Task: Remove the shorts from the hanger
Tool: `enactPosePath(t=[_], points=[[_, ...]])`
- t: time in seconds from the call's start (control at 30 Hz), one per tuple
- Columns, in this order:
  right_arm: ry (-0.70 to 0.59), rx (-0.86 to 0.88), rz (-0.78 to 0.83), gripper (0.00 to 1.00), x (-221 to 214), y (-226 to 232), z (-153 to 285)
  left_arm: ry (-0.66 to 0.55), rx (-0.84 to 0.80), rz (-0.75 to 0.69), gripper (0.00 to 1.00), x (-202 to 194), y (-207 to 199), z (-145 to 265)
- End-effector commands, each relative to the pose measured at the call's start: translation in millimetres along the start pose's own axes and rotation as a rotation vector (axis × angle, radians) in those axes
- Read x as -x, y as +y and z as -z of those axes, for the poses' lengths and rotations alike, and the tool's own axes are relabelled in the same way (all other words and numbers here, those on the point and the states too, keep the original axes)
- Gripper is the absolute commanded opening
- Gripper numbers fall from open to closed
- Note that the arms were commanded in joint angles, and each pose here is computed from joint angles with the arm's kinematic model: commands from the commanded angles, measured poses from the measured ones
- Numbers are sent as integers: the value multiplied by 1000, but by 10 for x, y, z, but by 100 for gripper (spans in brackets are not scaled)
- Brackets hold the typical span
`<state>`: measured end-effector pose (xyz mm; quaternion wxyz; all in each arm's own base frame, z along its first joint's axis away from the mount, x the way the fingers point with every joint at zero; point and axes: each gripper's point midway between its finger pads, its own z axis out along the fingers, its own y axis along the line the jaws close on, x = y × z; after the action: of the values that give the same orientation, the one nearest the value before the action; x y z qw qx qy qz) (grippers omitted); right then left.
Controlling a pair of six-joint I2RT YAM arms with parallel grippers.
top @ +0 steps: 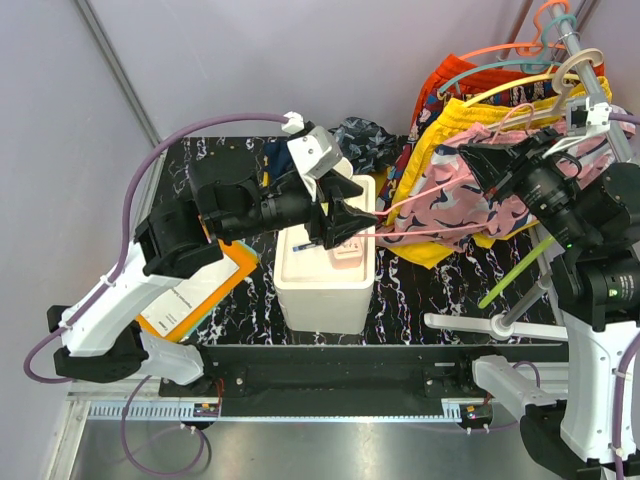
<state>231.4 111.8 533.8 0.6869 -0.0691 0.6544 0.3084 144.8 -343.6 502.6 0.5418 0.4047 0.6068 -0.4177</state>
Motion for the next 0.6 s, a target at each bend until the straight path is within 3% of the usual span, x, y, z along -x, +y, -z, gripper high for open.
enactPosePath(t=[0.0, 0.13, 0.23, 0.37, 0.4, 0.47, 0.5, 0.57], points=[[-58, -14, 29, 0, 185, 53, 104, -26, 19, -17, 49, 77, 0, 49], [-81, -28, 33, 0, 250, 58, 145, -23, 10, -14, 12, 83, -23, 21], [-93, -35, 32, 0, 287, 61, 164, -19, 11, -21, 0, 74, -18, -18], [-124, -71, 8, 48, 358, 35, 208, -59, 95, 0, 0, 170, 119, -31], [-128, -74, 3, 67, 370, 44, 232, -81, 113, 8, 0, 216, 146, -14], [-143, -100, -33, 81, 397, 31, 284, -135, 141, 24, 0, 305, 191, -17], [-153, -111, -44, 96, 412, 35, 327, -157, 145, 24, 0, 356, 197, 15], [-162, -152, -72, 100, 413, -9, 392, -192, 148, 29, 0, 440, 200, 24]])
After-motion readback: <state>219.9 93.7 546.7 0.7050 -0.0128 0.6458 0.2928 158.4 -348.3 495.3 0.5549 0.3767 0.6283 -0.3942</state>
